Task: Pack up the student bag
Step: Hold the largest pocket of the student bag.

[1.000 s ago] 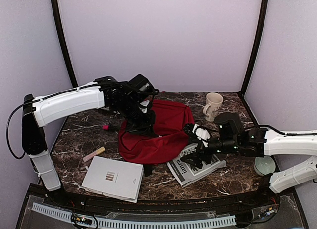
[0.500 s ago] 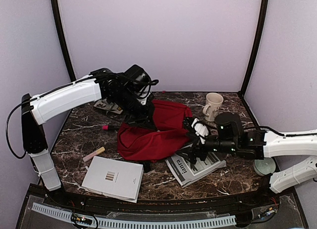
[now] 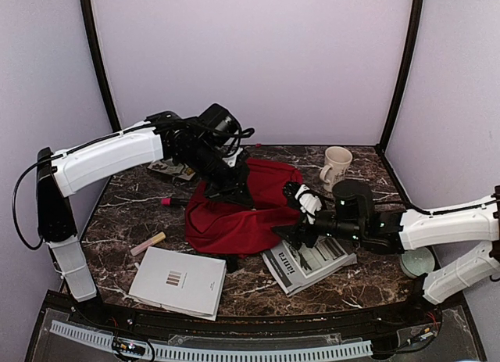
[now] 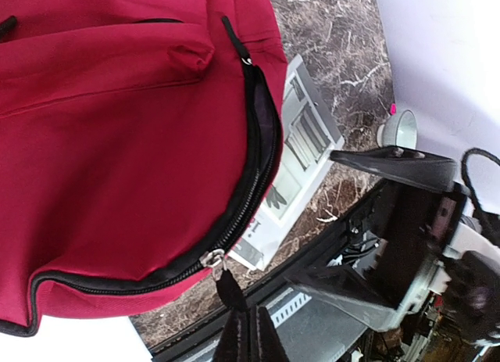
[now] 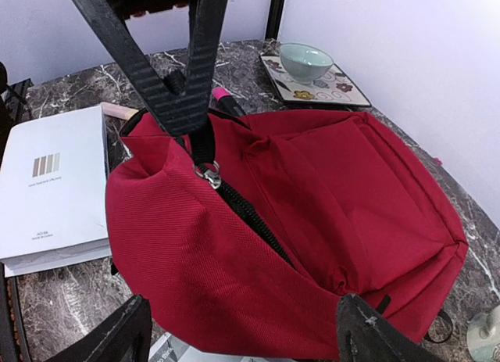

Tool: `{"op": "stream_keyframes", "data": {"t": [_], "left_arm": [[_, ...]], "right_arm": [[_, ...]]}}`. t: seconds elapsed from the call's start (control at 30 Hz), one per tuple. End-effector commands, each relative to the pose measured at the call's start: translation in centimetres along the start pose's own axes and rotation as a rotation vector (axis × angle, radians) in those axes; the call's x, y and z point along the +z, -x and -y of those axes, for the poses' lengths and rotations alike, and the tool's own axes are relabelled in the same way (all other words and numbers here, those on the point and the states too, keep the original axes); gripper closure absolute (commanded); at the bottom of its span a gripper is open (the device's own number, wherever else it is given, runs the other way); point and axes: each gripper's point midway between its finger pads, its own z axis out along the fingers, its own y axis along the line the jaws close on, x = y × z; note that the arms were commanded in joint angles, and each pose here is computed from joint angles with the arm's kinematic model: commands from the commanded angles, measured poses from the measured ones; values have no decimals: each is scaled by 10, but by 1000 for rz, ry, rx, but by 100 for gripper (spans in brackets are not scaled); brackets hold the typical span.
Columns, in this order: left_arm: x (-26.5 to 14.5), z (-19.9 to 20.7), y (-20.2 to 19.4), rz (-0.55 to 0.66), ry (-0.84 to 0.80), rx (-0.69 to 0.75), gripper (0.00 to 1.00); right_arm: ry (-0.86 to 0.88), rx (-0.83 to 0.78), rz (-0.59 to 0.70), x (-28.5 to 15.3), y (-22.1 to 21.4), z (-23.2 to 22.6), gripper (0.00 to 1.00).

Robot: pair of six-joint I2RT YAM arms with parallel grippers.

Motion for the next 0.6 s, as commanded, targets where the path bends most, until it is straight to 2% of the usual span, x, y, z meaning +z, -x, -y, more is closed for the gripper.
{"op": "stream_keyframes", "data": {"t": [0.0,0.1,0.33,0.57], "left_arm": [[-1,15,0,-15,-80,8,100],[1,15,-2,-21,-85,7,100],[5,16,-7,-50,-103,17,100],[2,16,-6,-40,-103,14,100]], "right_arm": [[53,-85,54,14,13,-1,22],[65,-133,43,23,16,0,27],[89,-183,44,37,25,-1,31],[157,-149,16,41,15,-15,61]]}}
